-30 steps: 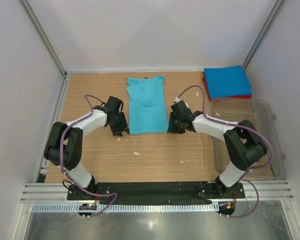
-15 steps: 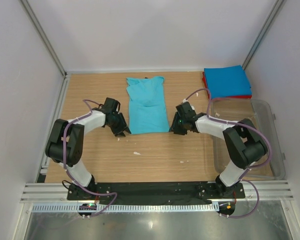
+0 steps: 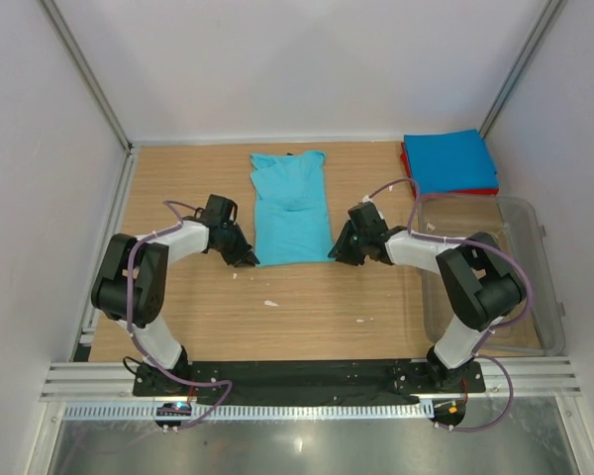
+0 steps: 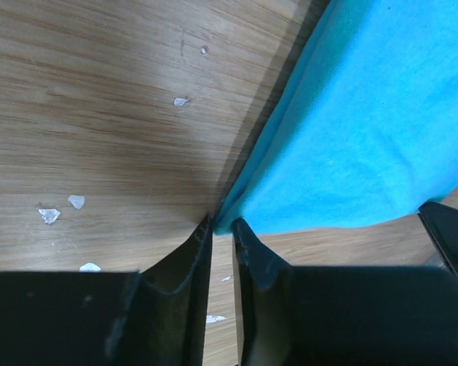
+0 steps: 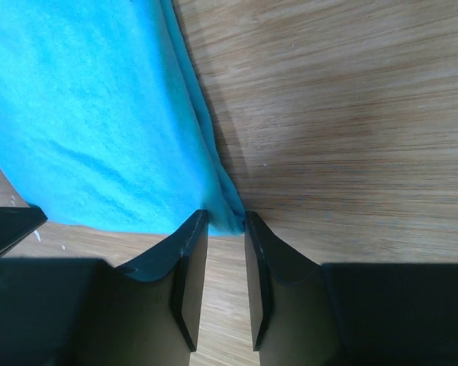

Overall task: Fold and stack the t-shirts
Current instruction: Fold the tshirt

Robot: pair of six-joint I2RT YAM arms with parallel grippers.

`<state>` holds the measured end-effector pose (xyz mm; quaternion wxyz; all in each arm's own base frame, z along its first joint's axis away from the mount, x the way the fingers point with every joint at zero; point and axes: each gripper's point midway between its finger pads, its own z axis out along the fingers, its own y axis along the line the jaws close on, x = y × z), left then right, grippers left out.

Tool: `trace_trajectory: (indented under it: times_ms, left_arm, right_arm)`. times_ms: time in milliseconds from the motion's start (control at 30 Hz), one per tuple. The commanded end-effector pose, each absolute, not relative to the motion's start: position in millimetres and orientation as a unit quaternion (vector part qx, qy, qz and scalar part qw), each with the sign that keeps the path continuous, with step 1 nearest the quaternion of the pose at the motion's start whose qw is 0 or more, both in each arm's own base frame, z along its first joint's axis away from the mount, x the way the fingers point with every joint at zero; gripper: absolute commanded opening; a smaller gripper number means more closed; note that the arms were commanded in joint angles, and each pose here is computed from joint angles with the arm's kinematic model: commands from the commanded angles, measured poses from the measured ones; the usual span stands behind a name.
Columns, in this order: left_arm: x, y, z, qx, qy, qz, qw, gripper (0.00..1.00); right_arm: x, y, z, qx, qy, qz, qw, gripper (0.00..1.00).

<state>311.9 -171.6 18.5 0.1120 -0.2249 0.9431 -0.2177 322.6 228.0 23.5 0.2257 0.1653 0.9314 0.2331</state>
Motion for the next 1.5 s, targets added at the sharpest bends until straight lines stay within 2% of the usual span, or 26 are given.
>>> trace_trajectory:
  times_ms: [0,33,67,100,200,267,700,967,1200,1467]
  left_arm:
    - [299.9,-158.2,-7.5,-0.233,0.951,-0.178,0.097,0.17]
    - [300.6,-157.8,-6.7,-0.232,0.952,-0.176,0.099,0.13]
    - [301.3,-155.8,-6.2,-0.232,0.952,-0.172,0.102,0.03]
    - [300.3,-154.4,-5.2,-0.233,0.952,-0.168,0.102,0.0]
    - [298.6,-150.0,2.4,-0.228,0.954,-0.161,0.111,0.0]
    - [291.8,-146.1,7.1,-0.221,0.957,-0.151,0.11,0.0]
    - [226.0,-145.3,18.1,-0.193,0.963,-0.146,0.117,0.0]
    - [198.6,-150.3,50.1,-0.191,0.958,-0.157,0.145,0.0]
    - [195.5,-151.7,78.3,-0.193,0.947,-0.184,0.178,0.0]
    - [221.0,-154.6,110.2,-0.182,0.943,-0.177,0.215,0.0]
  right_arm:
    - [315.7,223.1,10.7,0.178,0.934,0.222,0.216,0.31]
    - [315.0,222.5,10.4,0.179,0.934,0.221,0.215,0.28]
    - [313.3,221.4,10.1,0.182,0.934,0.22,0.214,0.25]
    - [312.4,221.2,10.5,0.182,0.934,0.221,0.214,0.17]
    - [305.6,218.6,12.3,0.179,0.935,0.222,0.212,0.05]
    - [298.8,216.0,17.0,0.176,0.935,0.224,0.214,0.01]
    - [224.4,210.4,9.1,0.134,0.946,0.19,0.226,0.01]
    - [192.4,205.8,41.5,0.118,0.938,0.185,0.267,0.01]
    - [184.3,209.4,71.6,0.115,0.928,0.201,0.291,0.01]
    - [202.3,207.5,110.2,0.099,0.921,0.177,0.333,0.01]
